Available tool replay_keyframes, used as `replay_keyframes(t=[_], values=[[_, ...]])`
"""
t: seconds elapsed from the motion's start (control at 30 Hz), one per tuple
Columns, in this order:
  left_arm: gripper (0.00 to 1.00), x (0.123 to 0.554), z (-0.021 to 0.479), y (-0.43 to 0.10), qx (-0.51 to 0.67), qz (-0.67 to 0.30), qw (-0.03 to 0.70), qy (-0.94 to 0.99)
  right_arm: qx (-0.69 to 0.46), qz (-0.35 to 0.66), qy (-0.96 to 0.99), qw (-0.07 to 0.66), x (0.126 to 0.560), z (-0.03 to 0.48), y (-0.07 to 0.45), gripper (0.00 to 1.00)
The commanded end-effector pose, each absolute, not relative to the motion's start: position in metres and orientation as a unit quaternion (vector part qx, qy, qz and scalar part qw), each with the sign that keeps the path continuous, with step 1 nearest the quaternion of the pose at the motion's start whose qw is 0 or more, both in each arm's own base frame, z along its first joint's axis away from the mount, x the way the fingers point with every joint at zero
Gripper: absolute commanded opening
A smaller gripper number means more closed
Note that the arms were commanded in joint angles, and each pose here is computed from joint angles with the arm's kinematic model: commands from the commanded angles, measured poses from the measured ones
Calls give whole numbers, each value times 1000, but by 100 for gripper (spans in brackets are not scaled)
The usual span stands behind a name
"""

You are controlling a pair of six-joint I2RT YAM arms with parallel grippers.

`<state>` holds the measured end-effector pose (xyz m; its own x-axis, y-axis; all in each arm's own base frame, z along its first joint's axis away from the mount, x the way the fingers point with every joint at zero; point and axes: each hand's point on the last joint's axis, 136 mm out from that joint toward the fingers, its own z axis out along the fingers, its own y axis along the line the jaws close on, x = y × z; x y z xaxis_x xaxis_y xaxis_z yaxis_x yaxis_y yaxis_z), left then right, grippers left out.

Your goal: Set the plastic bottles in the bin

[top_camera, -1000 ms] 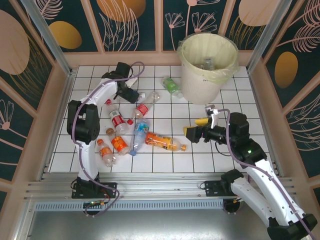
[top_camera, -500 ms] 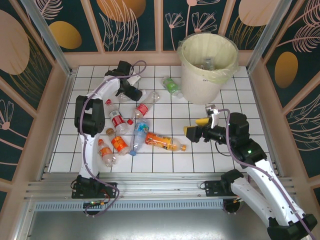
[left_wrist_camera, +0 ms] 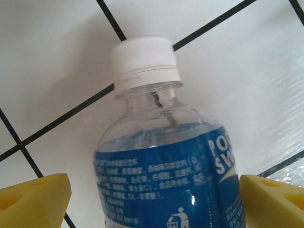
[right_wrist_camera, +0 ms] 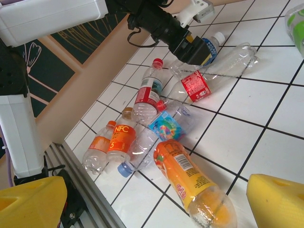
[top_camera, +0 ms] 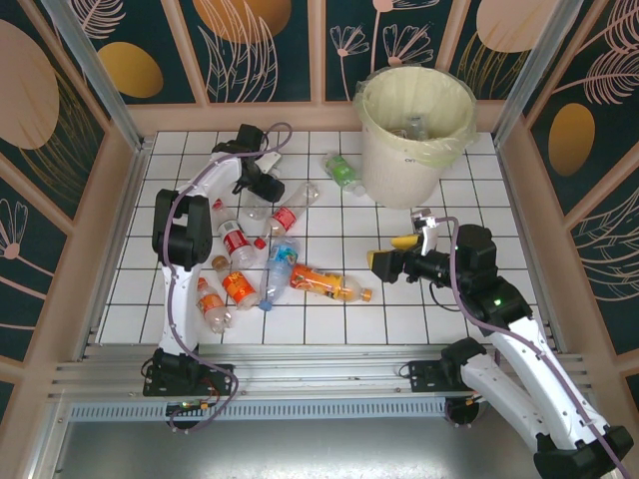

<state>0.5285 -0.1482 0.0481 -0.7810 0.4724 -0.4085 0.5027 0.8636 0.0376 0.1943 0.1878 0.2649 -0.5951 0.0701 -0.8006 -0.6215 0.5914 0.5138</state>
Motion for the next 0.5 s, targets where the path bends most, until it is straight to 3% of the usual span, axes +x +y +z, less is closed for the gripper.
replay_keyframes(t=[0.0, 0.37, 0.47], values=[[89, 527, 41, -150, 239, -54, 190, 951, -165, 415, 795, 410, 194, 260, 187, 98], [72, 523, 34, -153, 205, -70, 171, 961, -158, 412, 794, 418, 191, 264, 182, 98], [63, 528, 39, -151, 202, -62, 181, 961, -157, 412, 793, 420, 189, 266, 181, 98]])
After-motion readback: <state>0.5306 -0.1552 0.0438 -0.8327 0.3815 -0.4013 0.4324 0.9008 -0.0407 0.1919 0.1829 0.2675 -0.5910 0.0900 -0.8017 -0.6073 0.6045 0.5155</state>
